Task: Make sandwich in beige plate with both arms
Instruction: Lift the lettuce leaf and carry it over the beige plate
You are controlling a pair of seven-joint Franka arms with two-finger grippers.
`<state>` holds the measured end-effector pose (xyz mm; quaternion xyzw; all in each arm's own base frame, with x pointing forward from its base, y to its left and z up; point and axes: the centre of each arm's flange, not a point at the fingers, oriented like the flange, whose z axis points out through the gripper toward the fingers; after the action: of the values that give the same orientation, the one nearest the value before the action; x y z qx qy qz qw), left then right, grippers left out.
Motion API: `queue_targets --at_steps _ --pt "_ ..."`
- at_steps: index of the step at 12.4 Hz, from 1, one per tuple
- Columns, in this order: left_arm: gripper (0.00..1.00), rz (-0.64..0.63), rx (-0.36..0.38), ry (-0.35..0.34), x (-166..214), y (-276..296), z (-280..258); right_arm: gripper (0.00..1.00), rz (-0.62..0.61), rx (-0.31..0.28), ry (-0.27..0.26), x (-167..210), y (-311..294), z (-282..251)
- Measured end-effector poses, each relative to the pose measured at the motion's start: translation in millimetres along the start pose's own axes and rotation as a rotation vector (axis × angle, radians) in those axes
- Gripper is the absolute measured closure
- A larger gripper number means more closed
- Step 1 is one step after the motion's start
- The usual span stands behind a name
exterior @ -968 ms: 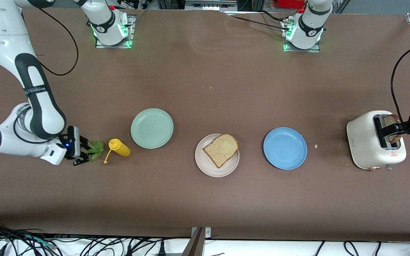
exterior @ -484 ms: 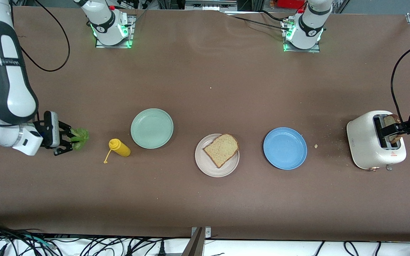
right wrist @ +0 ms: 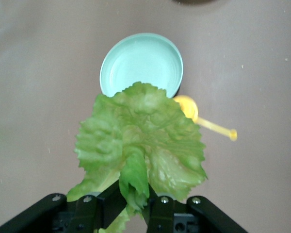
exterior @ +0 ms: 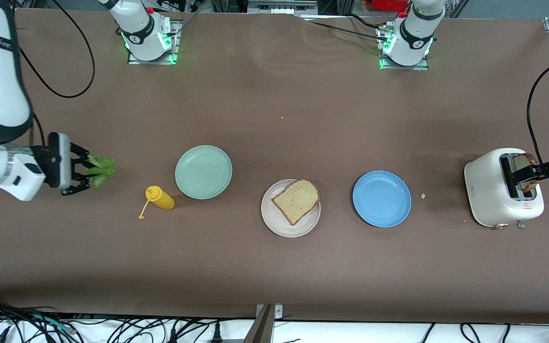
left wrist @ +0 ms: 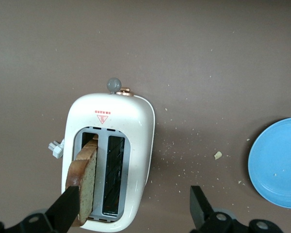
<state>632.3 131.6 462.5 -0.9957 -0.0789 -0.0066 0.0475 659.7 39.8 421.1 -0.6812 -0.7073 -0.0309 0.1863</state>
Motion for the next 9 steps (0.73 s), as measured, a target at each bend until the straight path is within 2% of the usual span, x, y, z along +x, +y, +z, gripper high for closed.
queue_targets --at_steps 2,5,9 --pt "0.00 -0.003 0.008 0.025 0 -1 -15 0.85 0.073 0.012 -0.033 77 -2 19" --pt "0.00 0.018 0.007 0.041 -1 13 -26 0.85 0.187 -0.021 -0.070 194 -10 60" --pt "0.00 0.047 0.000 0.043 -2 30 -28 0.85 0.348 -0.081 -0.081 288 4 118"
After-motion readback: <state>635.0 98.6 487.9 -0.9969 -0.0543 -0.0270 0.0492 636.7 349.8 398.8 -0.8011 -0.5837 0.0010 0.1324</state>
